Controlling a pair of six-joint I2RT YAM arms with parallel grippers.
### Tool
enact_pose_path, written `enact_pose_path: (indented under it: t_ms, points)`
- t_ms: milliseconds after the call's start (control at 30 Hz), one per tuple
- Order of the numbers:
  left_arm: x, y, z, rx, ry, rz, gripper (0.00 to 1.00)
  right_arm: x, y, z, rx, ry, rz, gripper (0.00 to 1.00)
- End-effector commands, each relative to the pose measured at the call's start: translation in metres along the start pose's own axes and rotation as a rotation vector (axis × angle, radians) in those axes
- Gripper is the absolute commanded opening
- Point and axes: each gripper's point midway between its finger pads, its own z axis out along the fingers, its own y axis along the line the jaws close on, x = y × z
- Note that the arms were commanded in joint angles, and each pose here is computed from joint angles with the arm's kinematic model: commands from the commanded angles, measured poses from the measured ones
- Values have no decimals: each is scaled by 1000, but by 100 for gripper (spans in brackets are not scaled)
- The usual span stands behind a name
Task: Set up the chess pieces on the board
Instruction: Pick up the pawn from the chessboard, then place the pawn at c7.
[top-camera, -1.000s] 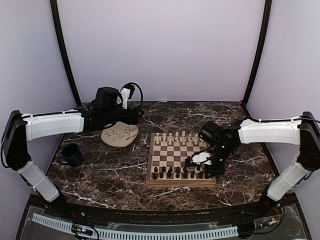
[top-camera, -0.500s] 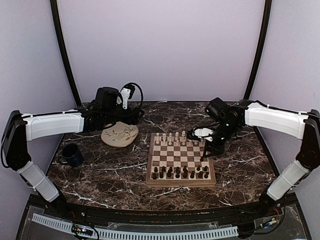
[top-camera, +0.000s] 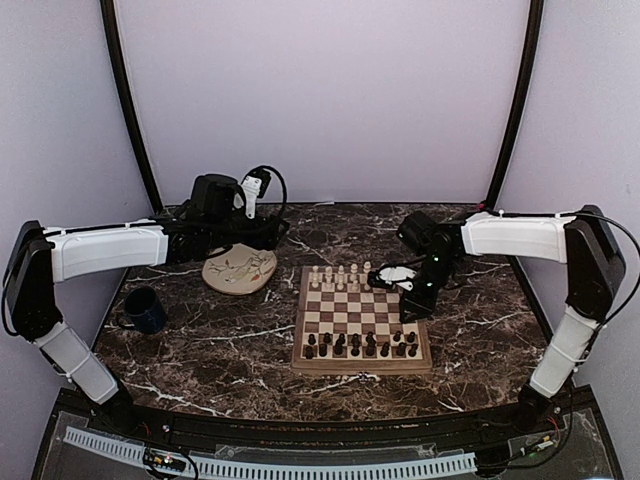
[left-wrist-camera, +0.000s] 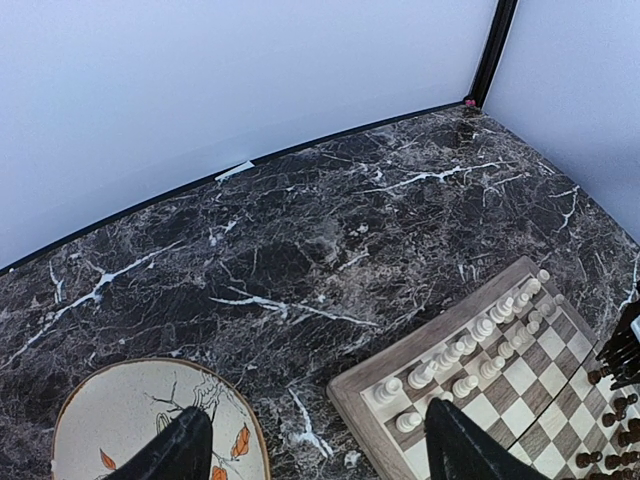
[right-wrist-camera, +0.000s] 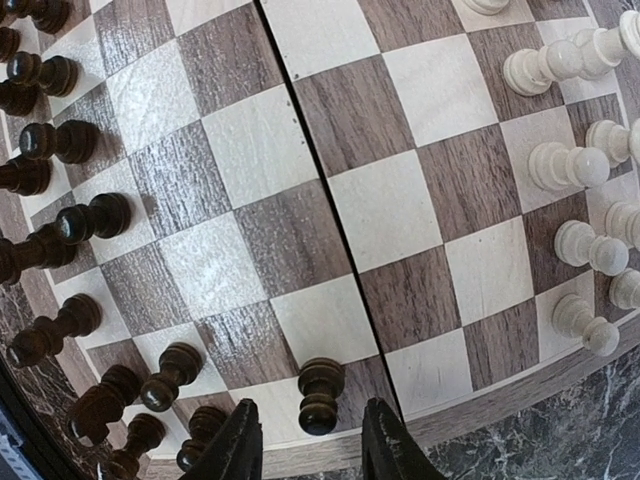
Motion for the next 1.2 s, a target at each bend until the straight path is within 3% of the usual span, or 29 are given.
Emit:
enact_pose_path:
  t_ms: [0,100,233,333,567,900,1167]
  points:
    - [-17,-5,-7,15,-30,-6,75,-3,-7,9,5,-1,25,34]
    - [-17,-5,-7,13,-30,-7,75,-3,-6,12,-8,1,26,28]
    - [-16,-5,-6,15,-27,-6,75,-5,-4,11,-24,-4,21,12]
    - [-16,-6,-6,17,-27,-7,75,-12,-2,6,-39,-27,23,7]
    - [-14,-7,-5,18,-22,-7,75,-31,19,-8,-132,-96,-15,7]
    - [-14,-7,-4,20,-19,-6,75,-27,59,7,-204,-30,-129,8]
    - [-13,-8,-4,23,-14,-4,75,-22,63,15,-203,0,-143,9]
